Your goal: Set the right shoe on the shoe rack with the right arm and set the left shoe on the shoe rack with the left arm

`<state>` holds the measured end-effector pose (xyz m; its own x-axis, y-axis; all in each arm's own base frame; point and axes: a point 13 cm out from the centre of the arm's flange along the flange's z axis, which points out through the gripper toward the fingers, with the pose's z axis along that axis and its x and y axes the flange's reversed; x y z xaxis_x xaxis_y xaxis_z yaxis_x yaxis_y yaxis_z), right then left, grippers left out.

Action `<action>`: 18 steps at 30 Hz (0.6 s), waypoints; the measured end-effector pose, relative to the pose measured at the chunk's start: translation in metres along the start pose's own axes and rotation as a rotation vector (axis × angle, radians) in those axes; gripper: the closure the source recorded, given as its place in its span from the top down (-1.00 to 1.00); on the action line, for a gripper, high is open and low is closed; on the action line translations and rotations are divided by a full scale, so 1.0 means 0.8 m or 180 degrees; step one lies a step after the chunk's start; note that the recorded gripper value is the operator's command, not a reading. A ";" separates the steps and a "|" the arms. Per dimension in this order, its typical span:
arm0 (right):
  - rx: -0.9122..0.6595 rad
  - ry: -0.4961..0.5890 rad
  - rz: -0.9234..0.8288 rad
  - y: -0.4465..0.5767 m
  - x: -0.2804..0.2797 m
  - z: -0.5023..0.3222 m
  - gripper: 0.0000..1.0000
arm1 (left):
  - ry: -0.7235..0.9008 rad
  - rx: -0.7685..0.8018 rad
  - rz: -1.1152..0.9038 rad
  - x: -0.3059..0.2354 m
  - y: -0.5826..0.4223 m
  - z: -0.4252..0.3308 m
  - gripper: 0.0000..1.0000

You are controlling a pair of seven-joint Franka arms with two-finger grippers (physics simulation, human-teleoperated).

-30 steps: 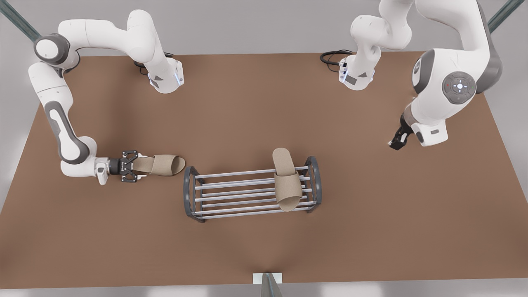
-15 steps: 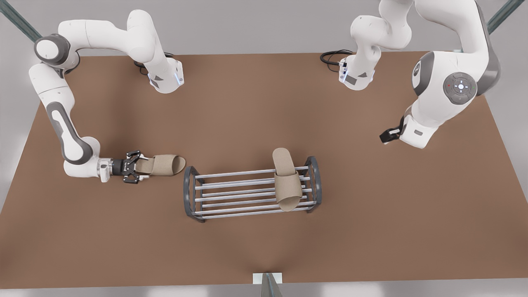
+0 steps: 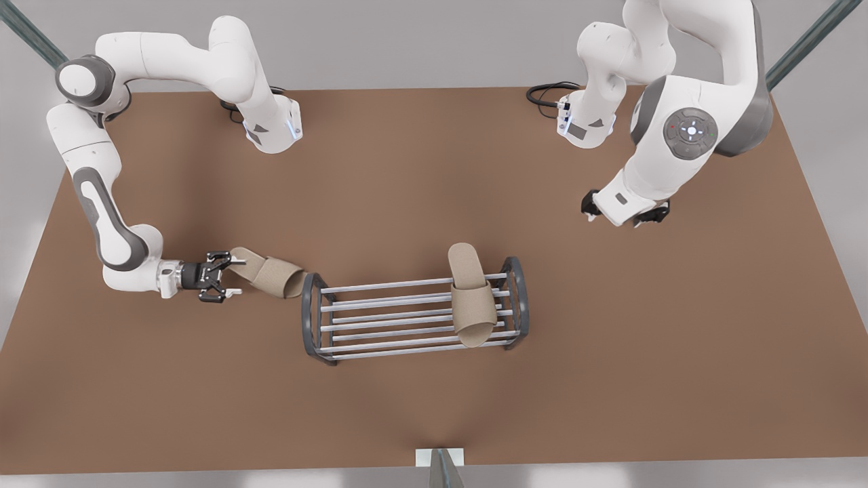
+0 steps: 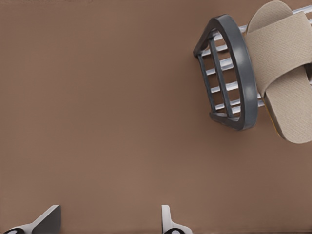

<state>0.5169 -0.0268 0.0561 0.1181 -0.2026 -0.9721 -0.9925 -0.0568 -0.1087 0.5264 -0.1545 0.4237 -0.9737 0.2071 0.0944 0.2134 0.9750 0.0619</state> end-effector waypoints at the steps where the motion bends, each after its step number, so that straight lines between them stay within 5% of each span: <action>1: 0.0000 -0.0010 -0.0004 -0.001 -0.002 0.002 1.00 | 0.0002 0.0001 0.0030 0.000 0.003 0.000 1.00; 18: 0.0021 -0.0085 0.0037 -0.017 -0.012 0.035 1.00 | 0.0038 0.0045 0.0083 0.000 0.087 0.007 1.00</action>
<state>0.5283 0.0032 0.0609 0.1057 -0.1769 -0.9785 -0.9940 -0.0481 -0.0986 0.5409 -0.0862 0.4228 -0.9668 0.2316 0.1077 0.2375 0.9703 0.0454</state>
